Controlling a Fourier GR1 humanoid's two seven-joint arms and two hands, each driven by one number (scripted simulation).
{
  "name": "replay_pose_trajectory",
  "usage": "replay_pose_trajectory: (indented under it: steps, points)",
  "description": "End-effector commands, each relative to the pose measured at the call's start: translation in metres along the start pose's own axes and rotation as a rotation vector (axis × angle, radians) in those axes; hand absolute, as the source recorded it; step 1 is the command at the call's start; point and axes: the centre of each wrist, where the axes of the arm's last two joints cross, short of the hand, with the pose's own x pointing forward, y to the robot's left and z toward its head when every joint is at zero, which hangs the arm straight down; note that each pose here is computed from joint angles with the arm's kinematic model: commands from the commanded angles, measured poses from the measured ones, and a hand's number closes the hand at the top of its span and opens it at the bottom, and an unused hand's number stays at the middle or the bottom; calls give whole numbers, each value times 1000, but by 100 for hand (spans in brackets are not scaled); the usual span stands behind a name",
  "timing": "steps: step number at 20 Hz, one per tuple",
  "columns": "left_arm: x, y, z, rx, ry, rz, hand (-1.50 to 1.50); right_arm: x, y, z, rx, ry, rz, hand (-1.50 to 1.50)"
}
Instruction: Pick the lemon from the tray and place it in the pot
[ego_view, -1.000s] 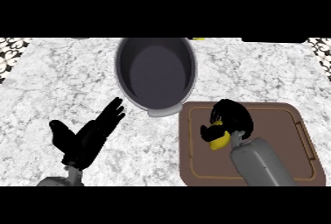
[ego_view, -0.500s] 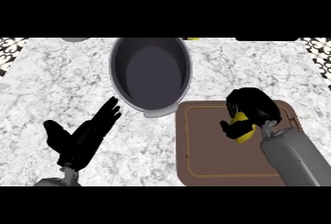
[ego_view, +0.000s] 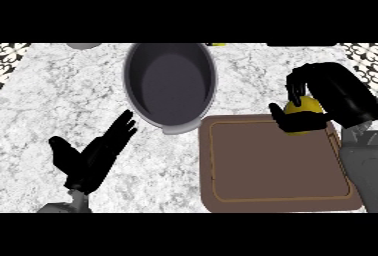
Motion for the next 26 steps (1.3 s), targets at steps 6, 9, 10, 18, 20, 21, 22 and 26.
replay_pose_trajectory:
  steps: [6, 9, 10, 18, 20, 21, 22, 26]
  points:
    - [3, 4, 13, -22, 1, -6, 0, 47, -77, -15, -99, -174, -219, 150]
    - [9, -17, 3, -27, 0, 2, 0, 69, -84, -32, -105, -184, -236, 150]
    - [-10, -16, 11, -18, 6, 9, 0, 84, -92, -35, -100, -193, -251, 150]
    - [6, -4, 8, -11, 8, 2, 0, 135, -70, -92, -64, -165, -251, 150]
    - [0, -3, -10, -24, 17, 0, 0, 135, -62, -115, -54, -184, -272, 150]
    - [6, -12, 0, -35, 5, 5, 0, 148, -63, -118, -33, -187, -258, 150]
    - [4, 2, -3, -40, -5, -12, 0, 137, -76, -131, -32, -175, -261, 150]
    - [4, -8, -1, -48, 1, -1, 0, 140, -37, -151, -15, -202, -252, 150]
